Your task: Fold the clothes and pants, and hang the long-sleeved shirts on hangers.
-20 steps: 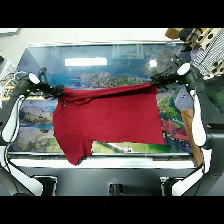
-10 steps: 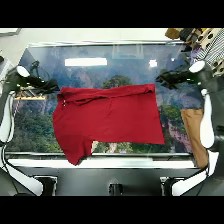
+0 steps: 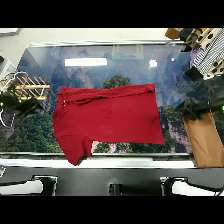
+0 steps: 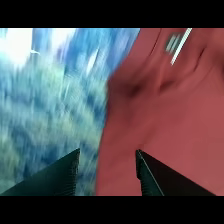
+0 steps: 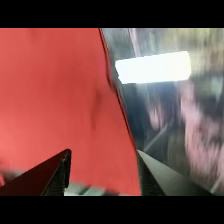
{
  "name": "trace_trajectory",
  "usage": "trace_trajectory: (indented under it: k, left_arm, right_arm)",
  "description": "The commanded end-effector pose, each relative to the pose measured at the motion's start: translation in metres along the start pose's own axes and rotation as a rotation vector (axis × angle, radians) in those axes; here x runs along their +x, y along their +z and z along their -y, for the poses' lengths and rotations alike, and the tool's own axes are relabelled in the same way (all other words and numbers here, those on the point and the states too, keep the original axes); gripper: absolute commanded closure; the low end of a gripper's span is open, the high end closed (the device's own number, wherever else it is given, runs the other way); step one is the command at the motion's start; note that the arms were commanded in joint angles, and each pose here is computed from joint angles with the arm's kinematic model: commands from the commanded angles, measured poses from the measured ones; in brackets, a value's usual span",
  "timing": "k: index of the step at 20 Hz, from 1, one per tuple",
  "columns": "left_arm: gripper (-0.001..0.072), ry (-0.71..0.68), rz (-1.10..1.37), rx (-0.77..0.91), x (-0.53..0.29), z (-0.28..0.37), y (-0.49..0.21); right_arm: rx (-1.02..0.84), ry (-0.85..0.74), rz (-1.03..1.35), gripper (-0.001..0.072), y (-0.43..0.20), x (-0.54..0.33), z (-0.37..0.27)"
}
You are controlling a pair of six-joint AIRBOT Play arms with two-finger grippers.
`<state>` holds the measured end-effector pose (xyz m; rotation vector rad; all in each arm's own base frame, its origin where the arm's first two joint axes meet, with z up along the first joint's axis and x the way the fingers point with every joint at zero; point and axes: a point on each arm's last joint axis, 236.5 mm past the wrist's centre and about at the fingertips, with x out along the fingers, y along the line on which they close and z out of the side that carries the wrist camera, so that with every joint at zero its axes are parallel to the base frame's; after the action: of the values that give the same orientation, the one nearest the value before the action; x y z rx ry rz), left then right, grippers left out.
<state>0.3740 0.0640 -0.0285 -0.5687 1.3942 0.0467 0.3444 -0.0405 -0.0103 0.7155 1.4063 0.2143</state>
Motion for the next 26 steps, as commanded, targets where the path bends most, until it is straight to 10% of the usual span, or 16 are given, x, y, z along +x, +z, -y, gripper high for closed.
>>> trace_trajectory:
  k: [1, 19, 26]
  left_arm:
    - [0.0293, 0.002, -0.024, -0.034, 0.012, -0.02, -0.051]
    - [0.0292, 0.002, -0.083, -0.044, 0.029, -0.025, -0.075]
    - [0.0292, -0.096, -0.137, -0.024, 0.054, -0.012, -0.105]
  right_arm:
    - [0.025, 0.004, -0.066, 0.0236, -0.061, 0.031, 0.026]
    - [0.122, 0.066, -0.109, 0.024, -0.117, 0.094, 0.042]
    - [0.124, 0.08, -0.09, 0.0684, -0.116, 0.098, 0.04]
